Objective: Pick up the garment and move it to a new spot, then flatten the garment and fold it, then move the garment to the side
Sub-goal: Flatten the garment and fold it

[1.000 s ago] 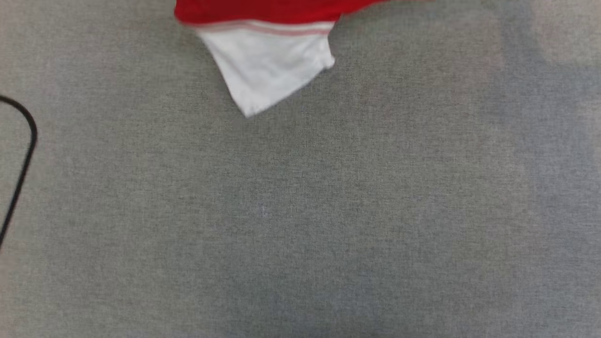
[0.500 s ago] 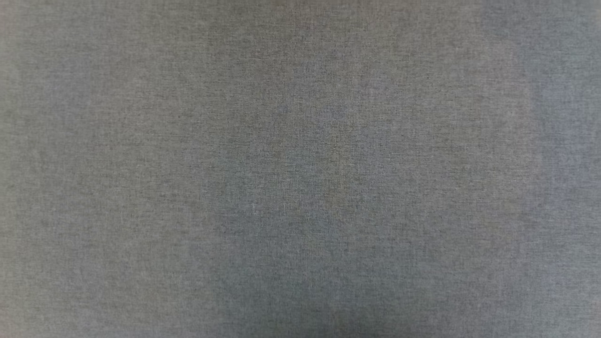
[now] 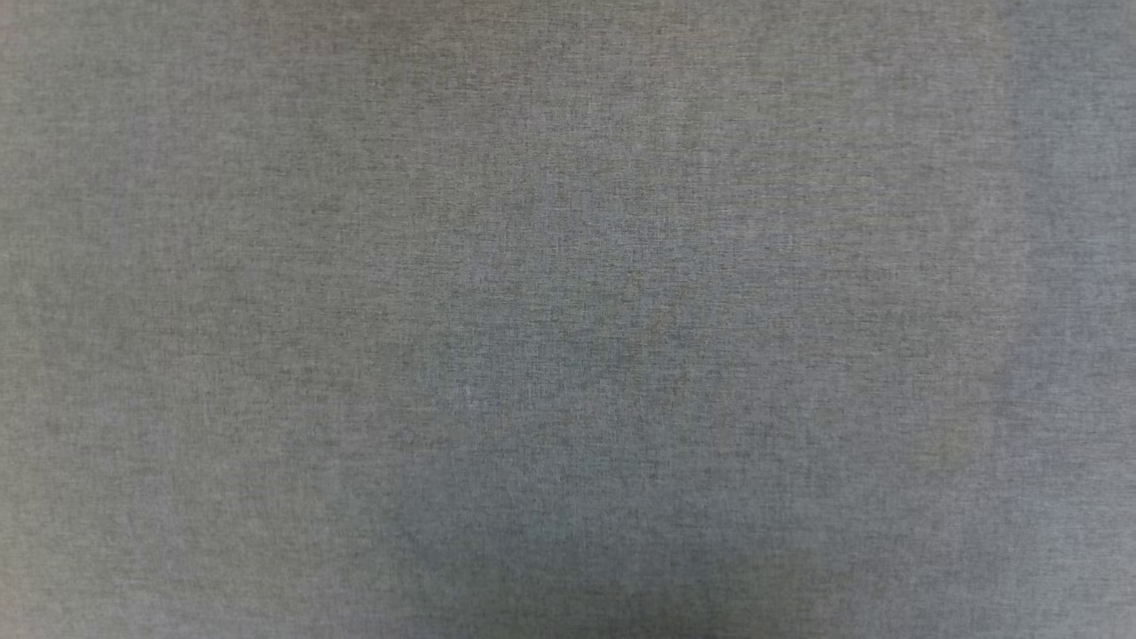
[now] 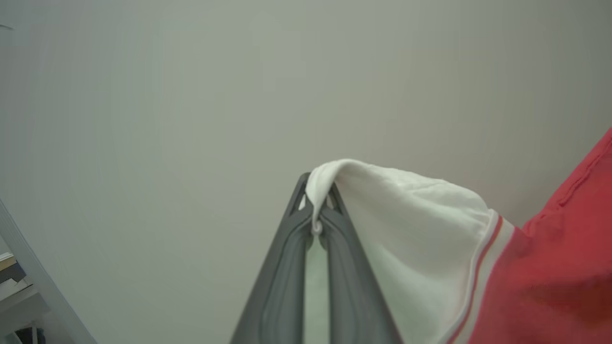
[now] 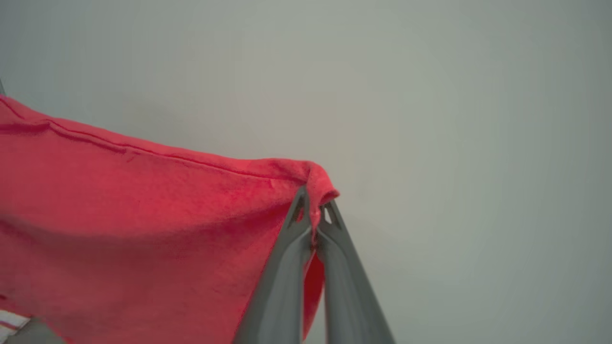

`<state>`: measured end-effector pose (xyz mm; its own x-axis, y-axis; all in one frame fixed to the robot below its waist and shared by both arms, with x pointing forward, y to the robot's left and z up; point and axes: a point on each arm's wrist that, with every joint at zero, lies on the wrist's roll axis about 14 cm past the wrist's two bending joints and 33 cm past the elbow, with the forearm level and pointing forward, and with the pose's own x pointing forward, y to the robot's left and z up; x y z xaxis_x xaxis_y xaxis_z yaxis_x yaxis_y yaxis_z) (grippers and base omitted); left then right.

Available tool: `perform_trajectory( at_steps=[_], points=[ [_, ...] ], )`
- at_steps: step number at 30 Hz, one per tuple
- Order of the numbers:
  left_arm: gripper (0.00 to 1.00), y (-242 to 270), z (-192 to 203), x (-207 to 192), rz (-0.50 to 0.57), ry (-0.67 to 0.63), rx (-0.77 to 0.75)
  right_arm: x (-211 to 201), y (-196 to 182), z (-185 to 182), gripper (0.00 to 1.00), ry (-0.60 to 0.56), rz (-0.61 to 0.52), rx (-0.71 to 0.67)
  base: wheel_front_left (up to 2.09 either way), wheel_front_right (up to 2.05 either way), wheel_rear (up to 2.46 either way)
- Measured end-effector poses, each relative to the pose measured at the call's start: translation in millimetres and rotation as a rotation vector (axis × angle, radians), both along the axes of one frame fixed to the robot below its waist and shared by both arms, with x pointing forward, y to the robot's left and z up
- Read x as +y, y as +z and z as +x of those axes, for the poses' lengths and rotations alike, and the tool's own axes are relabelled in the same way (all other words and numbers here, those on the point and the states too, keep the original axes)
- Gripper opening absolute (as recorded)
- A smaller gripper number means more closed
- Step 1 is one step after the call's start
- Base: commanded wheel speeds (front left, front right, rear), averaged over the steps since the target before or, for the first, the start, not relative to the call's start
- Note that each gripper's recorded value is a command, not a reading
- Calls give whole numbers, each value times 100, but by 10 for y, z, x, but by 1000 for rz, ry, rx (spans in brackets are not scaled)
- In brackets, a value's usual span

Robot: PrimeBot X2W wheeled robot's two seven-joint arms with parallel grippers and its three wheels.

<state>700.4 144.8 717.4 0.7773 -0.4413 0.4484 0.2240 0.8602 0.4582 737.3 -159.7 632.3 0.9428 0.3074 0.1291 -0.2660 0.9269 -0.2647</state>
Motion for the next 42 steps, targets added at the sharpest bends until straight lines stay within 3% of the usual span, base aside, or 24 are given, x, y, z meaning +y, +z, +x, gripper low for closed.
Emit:
perform_trajectory(
  at_steps=[10, 20, 42],
  points=[
    [0, -755, -435, 183, -24, 2, 126, 128, -867, -452, 0, 92, -27, 186, 0, 0, 0],
    [0, -1556, -1307, 293, -94, 49, 327, 125, -1487, -1297, 0, 162, -2, 386, 0, 0, 0],
    [0, -2779, -3488, 352, -257, 193, 803, -79, -2169, -3303, 0, 181, 40, 672, 0, 0, 0]
  ],
)
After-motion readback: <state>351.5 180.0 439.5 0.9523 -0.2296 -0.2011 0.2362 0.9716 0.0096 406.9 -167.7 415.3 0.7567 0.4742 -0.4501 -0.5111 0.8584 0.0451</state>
